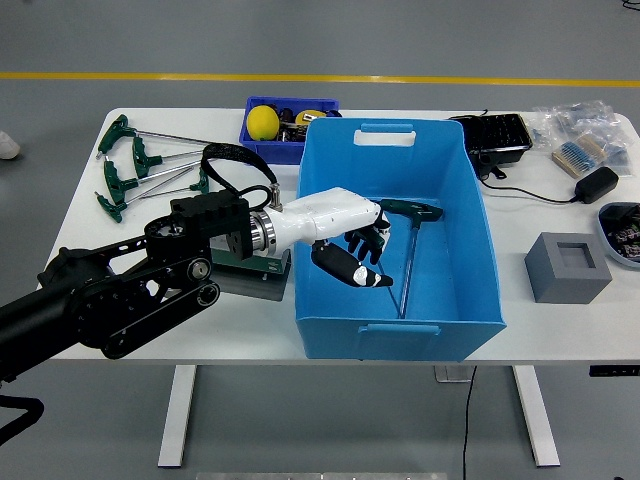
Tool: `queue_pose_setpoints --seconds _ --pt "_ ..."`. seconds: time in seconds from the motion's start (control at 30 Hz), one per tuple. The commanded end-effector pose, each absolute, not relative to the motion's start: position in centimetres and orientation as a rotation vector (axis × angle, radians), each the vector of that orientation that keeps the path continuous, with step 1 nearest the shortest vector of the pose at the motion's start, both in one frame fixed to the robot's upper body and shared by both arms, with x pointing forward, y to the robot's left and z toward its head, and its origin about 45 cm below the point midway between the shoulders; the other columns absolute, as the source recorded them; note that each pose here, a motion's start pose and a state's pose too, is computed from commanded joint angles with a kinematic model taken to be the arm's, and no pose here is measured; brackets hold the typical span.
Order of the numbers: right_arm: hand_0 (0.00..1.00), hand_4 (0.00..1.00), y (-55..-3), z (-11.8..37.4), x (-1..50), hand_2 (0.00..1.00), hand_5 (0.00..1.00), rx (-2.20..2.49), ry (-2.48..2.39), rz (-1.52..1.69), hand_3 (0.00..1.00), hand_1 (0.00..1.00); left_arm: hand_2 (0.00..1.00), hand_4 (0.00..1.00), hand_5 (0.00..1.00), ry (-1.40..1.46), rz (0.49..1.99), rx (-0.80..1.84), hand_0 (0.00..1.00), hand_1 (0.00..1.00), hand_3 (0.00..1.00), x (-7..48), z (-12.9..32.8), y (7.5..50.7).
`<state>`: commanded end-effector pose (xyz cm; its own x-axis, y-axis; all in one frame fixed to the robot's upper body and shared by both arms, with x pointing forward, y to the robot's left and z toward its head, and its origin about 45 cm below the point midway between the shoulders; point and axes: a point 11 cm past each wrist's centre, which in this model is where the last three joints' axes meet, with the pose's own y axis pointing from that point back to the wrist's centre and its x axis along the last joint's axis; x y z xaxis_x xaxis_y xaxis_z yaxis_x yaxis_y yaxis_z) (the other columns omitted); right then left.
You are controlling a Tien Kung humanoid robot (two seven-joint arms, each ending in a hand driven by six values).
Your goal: Lift tool from toolbox,place it in box,lift tool from toolbox,place it in box
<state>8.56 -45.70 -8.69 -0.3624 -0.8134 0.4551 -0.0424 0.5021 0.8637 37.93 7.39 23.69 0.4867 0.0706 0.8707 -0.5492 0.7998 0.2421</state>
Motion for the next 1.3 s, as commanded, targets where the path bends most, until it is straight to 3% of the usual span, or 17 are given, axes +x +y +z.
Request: queue_pose_setpoints --seconds 0.07,0.1,0.47,0.5,0.7,0.87,0.9,0.97,1.27,1.3 --pt "0.678 0.788 -45.7 -8.7 8.6 0.716 0.718 0.724 -1.759 -0.978 0.556 0.643 0.755 0.898 0.597 -0.999 0.407 0.537 0.497 0.633 0.754 38.0 23.8 7.4" --pt "0.678 0.788 -45.7 -8.7 8.6 0.716 0.718 0.724 -1.759 -0.978 0.556 0.642 0.837 0.904 0.597 -0.997 0.414 0.536 0.565 0.686 0.905 38.1 23.8 7.5" --pt "0.678 0.788 -45.7 -8.7 8.6 0.716 0.718 0.723 -1.762 -0.98 0.556 0.642 0.858 0.903 0.592 -0.98 0.476 0.53 0.599 0.703 0.944 39.0 24.4 8.3" --pt "0.679 0.788 -45.7 -8.7 8.6 0.716 0.718 0.723 -1.762 -0.98 0.557 0.642 0.906 0.898 0.586 -0.979 0.479 0.532 0.629 0.724 0.987 39.1 24.5 8.4" --pt "0.679 0.789 -45.7 -8.7 8.5 0.715 0.718 0.722 -1.759 -0.981 0.557 0.642 0.91 0.893 0.586 -0.961 0.544 0.537 0.644 0.731 0.973 39.8 24.8 9.5" --pt "0.679 0.789 -45.7 -8.8 8.3 0.715 0.718 0.721 -1.76 -0.983 0.557 0.642 0.91 0.893 0.586 -0.87 0.7 0.468 0.644 0.731 0.973 40.4 25.3 11.6" --pt "0.68 0.789 -45.7 -8.8 8.3 0.715 0.718 0.72 -1.76 -0.984 0.557 0.642 0.848 0.886 0.587 -0.829 0.752 0.442 0.637 0.713 0.885 40.6 25.4 12.3" --pt "0.68 0.789 -45.6 -8.8 8.2 0.715 0.718 0.72 -1.761 -0.985 0.557 0.642 0.848 0.886 0.587 -0.75 0.848 0.394 0.637 0.713 0.885 40.9 25.4 13.7" --pt "0.679 0.789 -45.6 -8.9 7.9 0.715 0.719 0.72 -1.757 -0.985 0.557 0.642 0.823 0.881 0.599 -0.239 1.243 0.152 0.639 0.707 0.844 40.6 22.8 21.5" --pt "0.679 0.789 -45.6 -8.9 7.9 0.715 0.718 0.72 -1.757 -0.985 0.557 0.641 0.824 0.876 0.65 -0.189 1.269 0.126 0.644 0.713 0.834 40.5 22.4 22.1"
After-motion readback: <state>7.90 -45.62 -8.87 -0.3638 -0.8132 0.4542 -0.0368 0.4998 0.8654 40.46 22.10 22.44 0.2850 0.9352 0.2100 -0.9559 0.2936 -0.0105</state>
